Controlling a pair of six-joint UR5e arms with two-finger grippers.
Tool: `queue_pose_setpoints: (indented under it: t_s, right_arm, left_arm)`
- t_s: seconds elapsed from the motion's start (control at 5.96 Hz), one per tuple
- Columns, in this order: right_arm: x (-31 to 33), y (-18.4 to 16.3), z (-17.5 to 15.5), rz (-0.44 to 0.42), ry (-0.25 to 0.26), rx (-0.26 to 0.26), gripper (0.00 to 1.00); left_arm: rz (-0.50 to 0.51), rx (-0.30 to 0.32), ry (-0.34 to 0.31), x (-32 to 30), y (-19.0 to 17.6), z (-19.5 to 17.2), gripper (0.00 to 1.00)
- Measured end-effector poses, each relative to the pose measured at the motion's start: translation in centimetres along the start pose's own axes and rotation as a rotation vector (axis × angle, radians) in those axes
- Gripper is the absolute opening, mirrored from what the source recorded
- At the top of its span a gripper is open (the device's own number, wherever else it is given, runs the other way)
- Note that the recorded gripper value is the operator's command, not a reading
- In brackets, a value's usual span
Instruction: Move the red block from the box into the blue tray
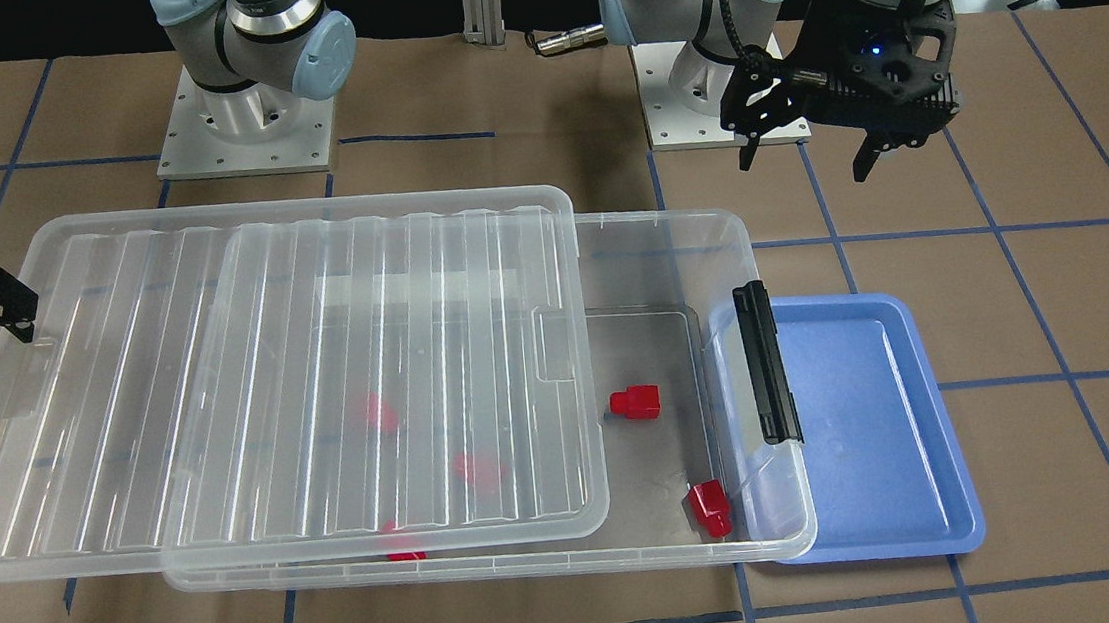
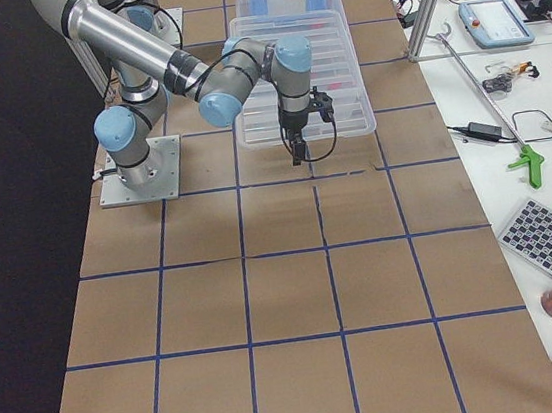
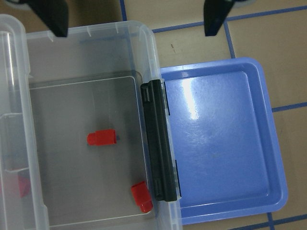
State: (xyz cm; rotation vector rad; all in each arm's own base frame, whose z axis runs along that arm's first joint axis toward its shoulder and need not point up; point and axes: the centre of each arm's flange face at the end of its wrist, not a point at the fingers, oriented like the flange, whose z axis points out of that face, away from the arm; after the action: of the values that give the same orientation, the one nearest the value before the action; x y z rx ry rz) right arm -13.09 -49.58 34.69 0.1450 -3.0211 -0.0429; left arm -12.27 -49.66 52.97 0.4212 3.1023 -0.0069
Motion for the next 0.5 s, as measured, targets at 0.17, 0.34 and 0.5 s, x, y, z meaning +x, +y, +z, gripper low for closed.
queue_pose_setpoints:
  t_s: [0.17, 0.34, 0.5]
  right_arm:
    - [0.7, 0.2, 0.0, 0.011, 0.004, -0.001, 1.0]
    - [1.7, 0.6, 0.1, 0.029, 0.004, -0.002, 1.0]
    - [2.8, 1.1, 0.2, 0.051, 0.003, -0.004, 1.0]
  left_arm:
    - [0.125, -0.007, 0.002, 0.3, 0.1, 0.1, 0.98]
    - [0.282, -0.018, 0.007, 0.5, 0.0, 0.5, 0.98]
    - [0.429, -0.026, 0.013, 0.7, -0.4, 1.1, 0.98]
